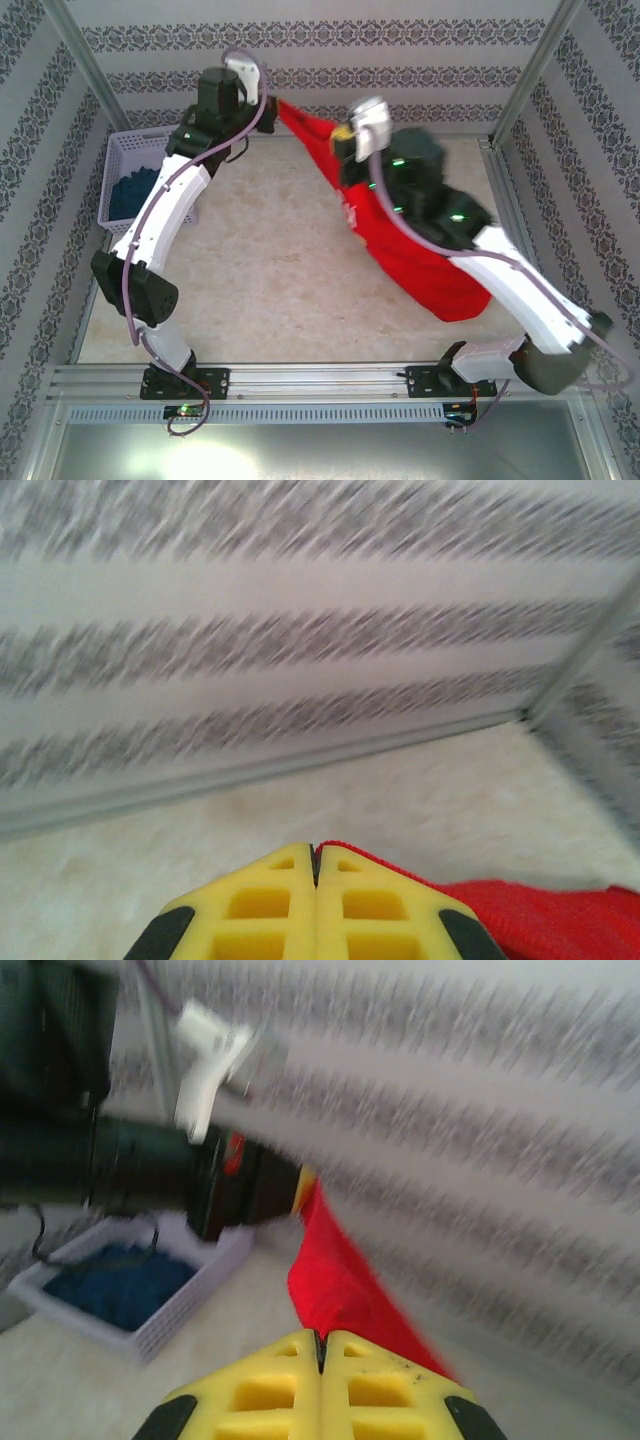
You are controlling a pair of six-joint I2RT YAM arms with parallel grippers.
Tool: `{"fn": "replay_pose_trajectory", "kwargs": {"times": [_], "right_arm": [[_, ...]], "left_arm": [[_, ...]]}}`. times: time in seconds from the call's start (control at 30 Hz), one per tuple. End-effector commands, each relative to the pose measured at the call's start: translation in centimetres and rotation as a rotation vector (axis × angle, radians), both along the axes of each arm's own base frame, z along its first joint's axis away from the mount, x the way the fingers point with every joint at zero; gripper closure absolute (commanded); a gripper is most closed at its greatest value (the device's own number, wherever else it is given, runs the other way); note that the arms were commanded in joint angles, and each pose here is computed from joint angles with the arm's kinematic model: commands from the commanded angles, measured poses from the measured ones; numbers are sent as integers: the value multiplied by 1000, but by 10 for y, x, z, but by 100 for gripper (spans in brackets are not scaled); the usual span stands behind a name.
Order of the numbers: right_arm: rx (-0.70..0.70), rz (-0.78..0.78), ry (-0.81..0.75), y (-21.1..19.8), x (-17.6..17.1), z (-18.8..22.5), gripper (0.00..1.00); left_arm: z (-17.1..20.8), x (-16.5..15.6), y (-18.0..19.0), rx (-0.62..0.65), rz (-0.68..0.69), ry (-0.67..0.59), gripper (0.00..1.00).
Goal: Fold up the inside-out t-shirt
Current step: Flatten out the T-shirt at the center of the table.
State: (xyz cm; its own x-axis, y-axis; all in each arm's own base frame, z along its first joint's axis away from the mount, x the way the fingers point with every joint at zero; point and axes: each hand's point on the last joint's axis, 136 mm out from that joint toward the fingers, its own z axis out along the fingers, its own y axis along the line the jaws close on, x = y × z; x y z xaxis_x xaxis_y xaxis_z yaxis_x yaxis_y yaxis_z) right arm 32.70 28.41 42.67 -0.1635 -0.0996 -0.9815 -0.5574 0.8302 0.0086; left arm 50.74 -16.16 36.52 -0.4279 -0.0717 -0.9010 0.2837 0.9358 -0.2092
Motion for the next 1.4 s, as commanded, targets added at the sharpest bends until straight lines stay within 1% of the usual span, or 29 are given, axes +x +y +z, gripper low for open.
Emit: {"fn": "replay_pose_trajectory", "kwargs": {"times": [0.0,0.03,0.1,0.13,0.2,0.23,0.3,0.4,0.47,0.53,0.6,0.63,0.7,0.77,0.97,1.13,1.37], "right_arm": [[108,40,206,53,5,-83,92],[103,72,264,70,2,-113,85],[89,134,356,95,-5,-149,76],[79,182,391,106,-10,-159,72],[53,242,425,114,-19,-166,65],[32,256,428,112,-23,-167,62],[-19,247,415,99,-26,-169,57],[-77,210,443,67,-25,-186,53],[-91,168,479,37,-19,-202,52],[-65,97,523,3,-6,-221,50],[-7,50,585,-20,7,-233,48],[6,39,612,-28,12,-236,45],[-32,-9,613,-40,19,-241,43],[-78,-55,597,-49,24,-244,42],[-90,-95,620,-58,27,-262,39],[-60,-121,636,-71,36,-263,38],[-49,-158,634,-85,42,-261,34]], "left_arm": [[-77,15,49,32,176,108,94],[-102,14,63,55,220,160,84],[-137,9,90,87,306,246,64],[-149,5,102,101,348,279,58],[-157,-8,119,134,409,311,49],[-157,-16,124,145,428,313,45],[-158,-32,125,117,440,324,40],[-168,-60,105,-13,387,355,38],[-179,-78,89,-56,365,358,36],[-195,-94,65,-85,308,377,35],[-212,-109,49,-51,275,402,34],[-219,-115,41,-21,256,407,32],[-234,-122,29,29,224,421,31],[-247,-124,18,53,185,458,30],[-268,-120,-4,88,127,499,28],[-277,-114,-13,124,103,517,27],[-280,-119,-23,155,43,510,21]]}}
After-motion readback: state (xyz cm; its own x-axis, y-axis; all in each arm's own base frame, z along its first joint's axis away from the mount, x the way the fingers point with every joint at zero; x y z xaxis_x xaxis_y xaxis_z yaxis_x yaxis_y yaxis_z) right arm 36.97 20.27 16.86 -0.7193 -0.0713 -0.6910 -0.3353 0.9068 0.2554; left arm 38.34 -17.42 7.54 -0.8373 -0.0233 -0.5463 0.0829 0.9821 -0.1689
